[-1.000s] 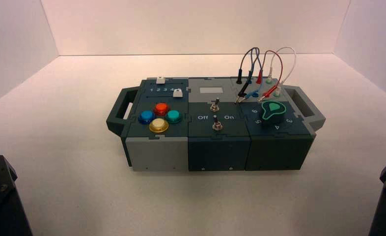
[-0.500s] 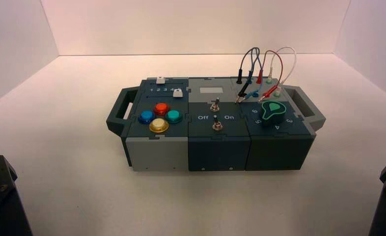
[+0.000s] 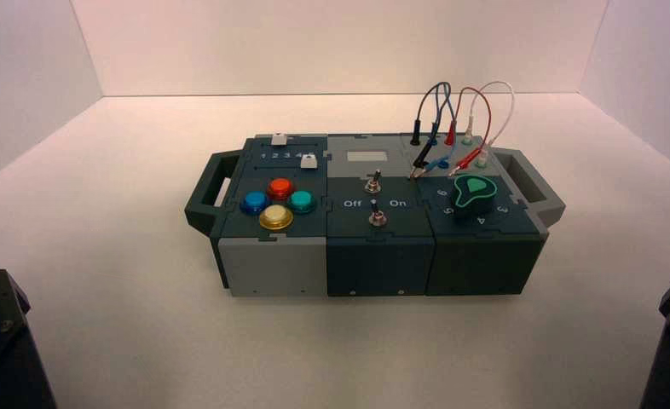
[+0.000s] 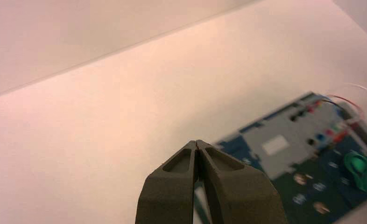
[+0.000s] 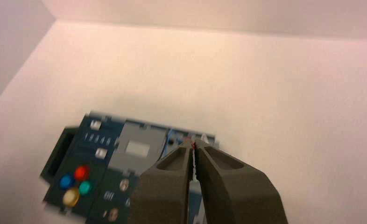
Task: Insert the black wire.
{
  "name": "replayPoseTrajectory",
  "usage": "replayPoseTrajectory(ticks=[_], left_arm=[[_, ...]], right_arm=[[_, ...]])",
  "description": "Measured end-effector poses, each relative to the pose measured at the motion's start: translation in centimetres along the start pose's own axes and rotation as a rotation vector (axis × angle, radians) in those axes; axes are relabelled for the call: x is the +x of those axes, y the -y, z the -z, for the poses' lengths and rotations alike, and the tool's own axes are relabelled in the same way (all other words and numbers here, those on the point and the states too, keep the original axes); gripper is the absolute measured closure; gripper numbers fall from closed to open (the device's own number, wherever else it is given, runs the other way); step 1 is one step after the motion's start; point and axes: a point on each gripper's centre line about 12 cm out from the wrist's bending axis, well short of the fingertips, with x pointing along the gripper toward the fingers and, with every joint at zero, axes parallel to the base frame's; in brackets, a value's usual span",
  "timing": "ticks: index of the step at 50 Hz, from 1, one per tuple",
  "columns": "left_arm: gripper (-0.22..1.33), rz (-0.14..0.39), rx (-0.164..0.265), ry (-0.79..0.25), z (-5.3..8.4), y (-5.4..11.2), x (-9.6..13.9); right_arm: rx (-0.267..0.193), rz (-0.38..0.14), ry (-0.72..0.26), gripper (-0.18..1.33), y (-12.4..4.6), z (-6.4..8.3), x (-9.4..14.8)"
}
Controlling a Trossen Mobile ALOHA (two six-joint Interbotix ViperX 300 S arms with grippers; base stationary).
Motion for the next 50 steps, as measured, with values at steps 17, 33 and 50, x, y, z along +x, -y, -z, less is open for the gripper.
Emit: replayPoseTrajectory(ticks=[17,33,50], left_arm=[[1.28,0.136,-0.008,-0.213,0.2,2.8,1.7],[1.28,0.284,0.032,-0.409,2.0,7.1,5.4],[1.28,0.347,0.079,-0.473,2.3,8.4,7.2]], right_arm=[[-0.013,-0.057,-0.183,0.04,-0.9,1.5,1.6],[-0.042,-0.12,-0.344,-0.07,-2.8,2.6,5.0],[0.043,-0.162,-0.438,-0.09,-3.5,3.5,7.1]])
